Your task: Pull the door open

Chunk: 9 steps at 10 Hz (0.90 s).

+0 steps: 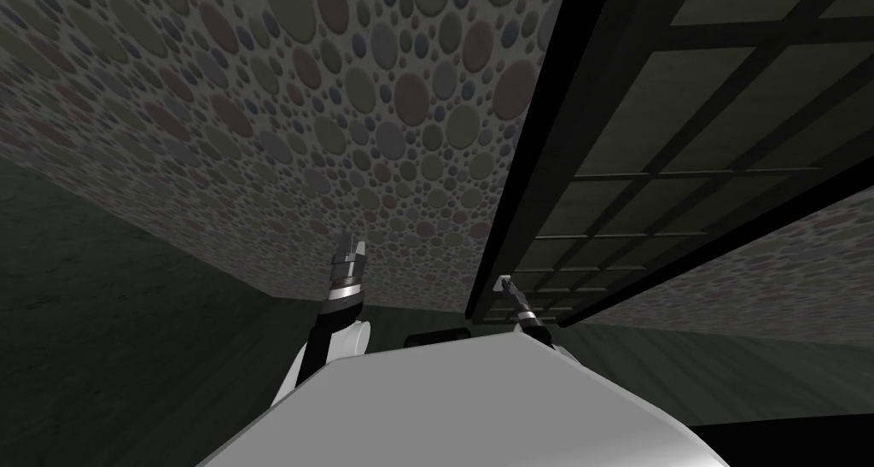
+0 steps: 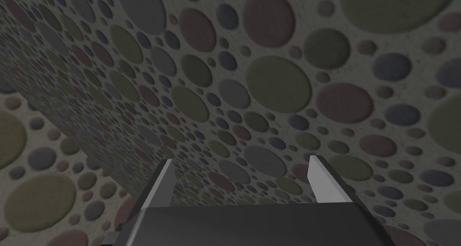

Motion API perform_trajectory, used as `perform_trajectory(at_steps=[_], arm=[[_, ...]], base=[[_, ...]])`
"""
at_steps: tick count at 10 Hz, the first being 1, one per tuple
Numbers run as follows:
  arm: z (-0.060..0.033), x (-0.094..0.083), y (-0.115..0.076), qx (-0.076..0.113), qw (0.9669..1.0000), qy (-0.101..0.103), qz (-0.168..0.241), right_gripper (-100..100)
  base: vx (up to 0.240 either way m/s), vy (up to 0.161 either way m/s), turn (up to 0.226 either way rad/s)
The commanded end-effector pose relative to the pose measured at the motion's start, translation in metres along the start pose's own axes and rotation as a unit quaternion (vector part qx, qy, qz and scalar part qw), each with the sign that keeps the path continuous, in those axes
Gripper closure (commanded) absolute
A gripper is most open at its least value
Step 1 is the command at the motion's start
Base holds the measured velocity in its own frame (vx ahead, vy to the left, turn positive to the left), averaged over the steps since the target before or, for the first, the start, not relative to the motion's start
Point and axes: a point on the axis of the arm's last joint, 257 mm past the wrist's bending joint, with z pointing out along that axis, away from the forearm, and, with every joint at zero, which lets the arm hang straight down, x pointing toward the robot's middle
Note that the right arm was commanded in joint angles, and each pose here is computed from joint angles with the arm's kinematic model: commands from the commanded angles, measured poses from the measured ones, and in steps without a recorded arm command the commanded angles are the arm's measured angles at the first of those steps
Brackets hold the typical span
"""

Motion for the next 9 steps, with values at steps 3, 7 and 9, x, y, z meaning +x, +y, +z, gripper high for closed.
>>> perform_trajectory(at_steps=[3, 7, 9], arm=[[0.0017, 0.0031, 0.0021, 0.002, 0.9987, -0.001, 0.050, 100], [0.0061, 0.0030, 0.0033, 0.005, 0.9933, -0.006, 0.115, 100], [0.0077, 0.0029, 0.0037, 0.005, 0.9903, -0.008, 0.138, 100]], base=[[-0.038, -0.017, 0.042], [-0.035, -0.018, 0.039], [-0.039, -0.017, 0.041]])
